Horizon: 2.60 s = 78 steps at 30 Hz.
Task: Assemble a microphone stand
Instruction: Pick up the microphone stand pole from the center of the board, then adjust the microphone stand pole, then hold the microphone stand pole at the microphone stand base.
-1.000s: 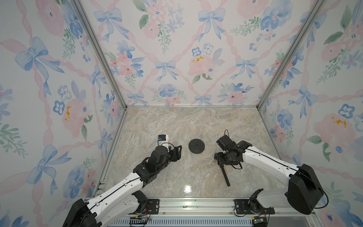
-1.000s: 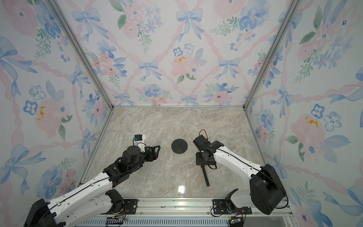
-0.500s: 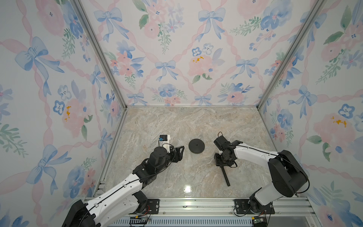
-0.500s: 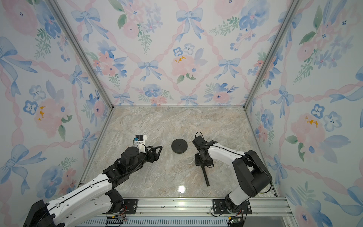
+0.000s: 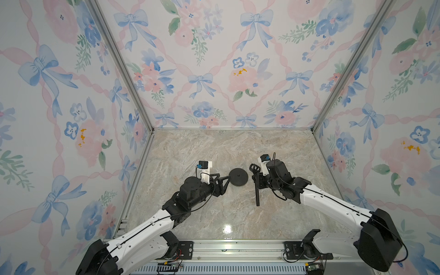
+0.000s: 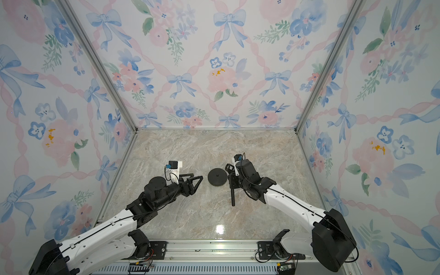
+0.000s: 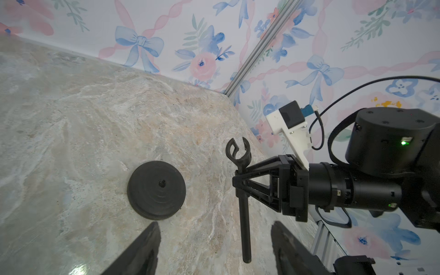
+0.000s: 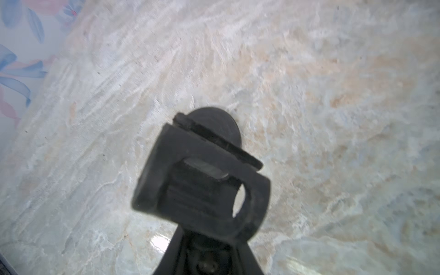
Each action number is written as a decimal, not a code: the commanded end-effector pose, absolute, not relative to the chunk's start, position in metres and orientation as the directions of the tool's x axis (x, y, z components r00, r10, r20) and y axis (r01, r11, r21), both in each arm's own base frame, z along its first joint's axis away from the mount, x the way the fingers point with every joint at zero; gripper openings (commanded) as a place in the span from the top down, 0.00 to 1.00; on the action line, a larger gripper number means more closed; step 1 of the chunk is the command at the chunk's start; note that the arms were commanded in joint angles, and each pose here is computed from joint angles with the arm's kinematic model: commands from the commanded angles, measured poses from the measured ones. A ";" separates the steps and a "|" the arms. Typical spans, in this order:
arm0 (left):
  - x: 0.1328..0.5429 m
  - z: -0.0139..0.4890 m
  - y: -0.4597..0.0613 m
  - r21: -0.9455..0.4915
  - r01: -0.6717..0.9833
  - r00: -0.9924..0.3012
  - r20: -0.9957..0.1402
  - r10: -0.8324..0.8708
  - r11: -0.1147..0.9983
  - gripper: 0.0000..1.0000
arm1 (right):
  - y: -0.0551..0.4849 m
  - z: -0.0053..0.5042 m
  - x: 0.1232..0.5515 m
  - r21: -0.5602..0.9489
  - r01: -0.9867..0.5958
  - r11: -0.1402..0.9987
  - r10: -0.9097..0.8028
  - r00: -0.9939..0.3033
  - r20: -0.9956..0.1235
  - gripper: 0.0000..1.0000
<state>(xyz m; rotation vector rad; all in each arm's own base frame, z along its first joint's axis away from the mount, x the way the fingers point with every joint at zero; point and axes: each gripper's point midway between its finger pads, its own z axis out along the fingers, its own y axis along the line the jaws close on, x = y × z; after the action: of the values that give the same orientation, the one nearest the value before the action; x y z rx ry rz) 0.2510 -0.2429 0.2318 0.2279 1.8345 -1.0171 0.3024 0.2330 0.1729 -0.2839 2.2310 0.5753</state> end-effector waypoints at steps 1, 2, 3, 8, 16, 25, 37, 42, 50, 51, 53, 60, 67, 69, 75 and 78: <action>0.244 0.253 -0.267 -0.453 0.712 -0.391 -0.891 -0.232 0.537 0.24 | 0.252 0.265 0.326 0.353 -0.490 0.797 0.166 -0.384 -0.908 0.76; 0.245 0.251 -0.272 -0.427 0.733 -0.370 -0.904 -0.216 0.530 0.24 | 0.255 0.277 0.327 0.365 -0.504 0.783 0.199 -0.353 -0.914 0.76; 0.244 0.250 -0.277 -0.400 0.752 -0.346 -0.916 -0.202 0.524 0.24 | 0.257 0.284 0.327 0.374 -0.516 0.770 0.218 -0.338 -0.915 0.77; 0.252 0.241 -0.303 -0.265 0.794 -0.241 -0.963 -0.117 0.546 0.24 | 0.279 0.297 0.318 0.397 -0.573 0.717 0.225 -0.349 -0.910 0.77; 0.273 0.249 -0.327 -0.194 0.806 -0.170 -0.981 -0.095 0.560 0.41 | 0.291 0.295 0.309 0.408 -0.591 0.696 0.222 -0.363 -0.905 0.77; 0.289 0.238 -0.340 0.007 0.813 0.010 -1.000 -0.002 0.582 0.86 | 0.292 0.284 0.318 0.249 -0.645 0.722 0.131 -0.225 -0.965 0.81; 0.332 0.196 -0.307 -0.025 0.741 -0.063 -0.997 0.032 0.672 0.02 | 0.295 0.247 0.353 0.050 -0.671 0.740 0.120 0.058 -0.991 0.79; 0.340 0.185 -0.283 -0.087 0.718 -0.110 -0.994 -0.011 0.691 0.02 | 0.297 0.227 0.364 0.048 -0.679 0.732 0.158 0.101 -0.982 0.81; 0.338 0.184 -0.265 -0.111 0.705 -0.117 -0.992 -0.040 0.701 0.02 | 0.291 0.190 0.368 0.005 -0.659 0.752 0.077 0.080 -0.994 0.83; 0.338 0.184 -0.265 -0.110 0.704 -0.117 -0.992 -0.039 0.701 0.02 | 0.291 0.188 0.368 0.000 -0.659 0.752 0.070 0.080 -0.994 0.83; 0.338 0.181 -0.265 -0.107 0.705 -0.118 -0.993 -0.033 0.702 0.02 | 0.291 0.185 0.367 -0.008 -0.658 0.753 0.060 0.081 -0.995 0.84; 0.339 0.177 -0.262 -0.103 0.700 -0.121 -0.992 -0.025 0.707 0.02 | 0.283 0.175 0.367 -0.003 -0.652 0.758 0.046 0.059 -0.997 0.84; 0.334 0.174 -0.275 -0.094 0.753 -0.119 -0.993 -0.005 0.651 0.07 | 0.290 0.164 0.361 0.010 -0.673 0.740 0.040 0.029 -0.999 0.84; 0.334 0.172 -0.278 -0.095 0.765 -0.123 -0.992 -0.001 0.638 0.09 | 0.294 0.160 0.360 0.013 -0.677 0.735 0.036 0.020 -0.999 0.84; 0.333 0.170 -0.280 -0.068 0.777 -0.100 -0.995 0.016 0.626 0.07 | 0.297 0.148 0.359 0.029 -0.680 0.733 0.030 -0.010 -0.999 0.84; 0.330 0.168 -0.282 -0.047 0.791 -0.084 -0.996 0.032 0.610 0.06 | 0.298 0.146 0.359 0.034 -0.681 0.732 0.031 -0.017 -0.999 0.84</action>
<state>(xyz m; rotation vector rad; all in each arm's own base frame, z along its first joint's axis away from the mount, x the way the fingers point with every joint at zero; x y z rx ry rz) 0.3297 -0.2781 0.1600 0.6705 1.6009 -0.7322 0.3634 0.2891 0.1746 -0.5245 1.4090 0.5879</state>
